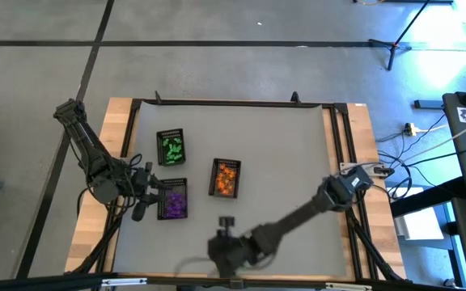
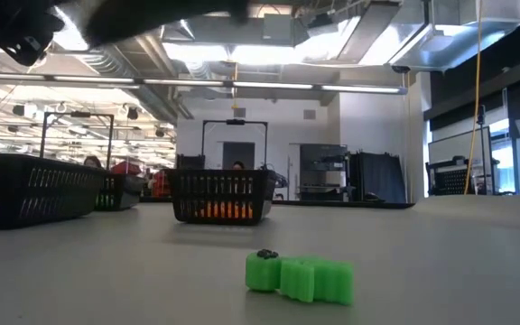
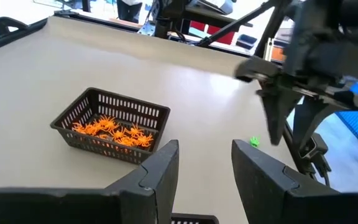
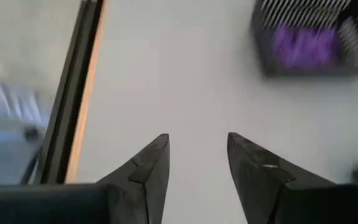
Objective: Sort Halloween decoration
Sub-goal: Put the green alien toy into the top left black basket
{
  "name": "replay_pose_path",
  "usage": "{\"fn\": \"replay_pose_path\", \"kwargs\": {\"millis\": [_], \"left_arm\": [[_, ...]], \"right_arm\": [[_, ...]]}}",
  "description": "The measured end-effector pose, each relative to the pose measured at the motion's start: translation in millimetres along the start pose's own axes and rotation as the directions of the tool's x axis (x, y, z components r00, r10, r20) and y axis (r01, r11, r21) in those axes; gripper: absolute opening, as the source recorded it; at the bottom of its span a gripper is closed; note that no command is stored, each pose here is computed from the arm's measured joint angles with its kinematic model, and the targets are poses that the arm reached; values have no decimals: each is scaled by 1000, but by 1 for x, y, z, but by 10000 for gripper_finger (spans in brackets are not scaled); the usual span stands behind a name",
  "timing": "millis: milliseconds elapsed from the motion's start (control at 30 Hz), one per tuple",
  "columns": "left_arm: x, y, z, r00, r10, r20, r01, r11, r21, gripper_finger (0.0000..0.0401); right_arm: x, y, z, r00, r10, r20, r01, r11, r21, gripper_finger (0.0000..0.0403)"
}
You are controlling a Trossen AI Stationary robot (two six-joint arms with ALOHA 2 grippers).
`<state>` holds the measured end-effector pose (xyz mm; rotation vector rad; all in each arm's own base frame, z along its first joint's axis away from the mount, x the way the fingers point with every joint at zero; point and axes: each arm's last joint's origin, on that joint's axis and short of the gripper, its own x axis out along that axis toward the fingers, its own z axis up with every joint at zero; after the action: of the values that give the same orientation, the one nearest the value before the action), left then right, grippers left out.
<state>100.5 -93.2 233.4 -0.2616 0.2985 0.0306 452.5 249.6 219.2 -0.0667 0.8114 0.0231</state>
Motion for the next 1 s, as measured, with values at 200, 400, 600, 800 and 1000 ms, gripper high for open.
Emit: {"fn": "replay_pose_path", "kwargs": {"millis": [200,400,600,800,1000], "left_arm": [[0,0,0,1000,6,4,-6,1000,0,140],[0,0,0,1000,9,6,-9,1000,0,140],[0,0,0,1000,9,6,-9,1000,-3,140],[0,0,0,1000,9,6,-9,1000,-8,140],[0,0,0,1000,10,5,-10,1000,-6,140]], "right_arm": [[-16,39,-39,988,-55,-144,59,998,26,160],[-14,49,-66,969,-62,-238,111,974,198,160],[3,42,-93,946,-95,-311,186,942,279,160],[15,44,-112,952,-41,-304,142,938,317,160],[18,42,-116,955,-58,-289,153,936,317,153]]}}
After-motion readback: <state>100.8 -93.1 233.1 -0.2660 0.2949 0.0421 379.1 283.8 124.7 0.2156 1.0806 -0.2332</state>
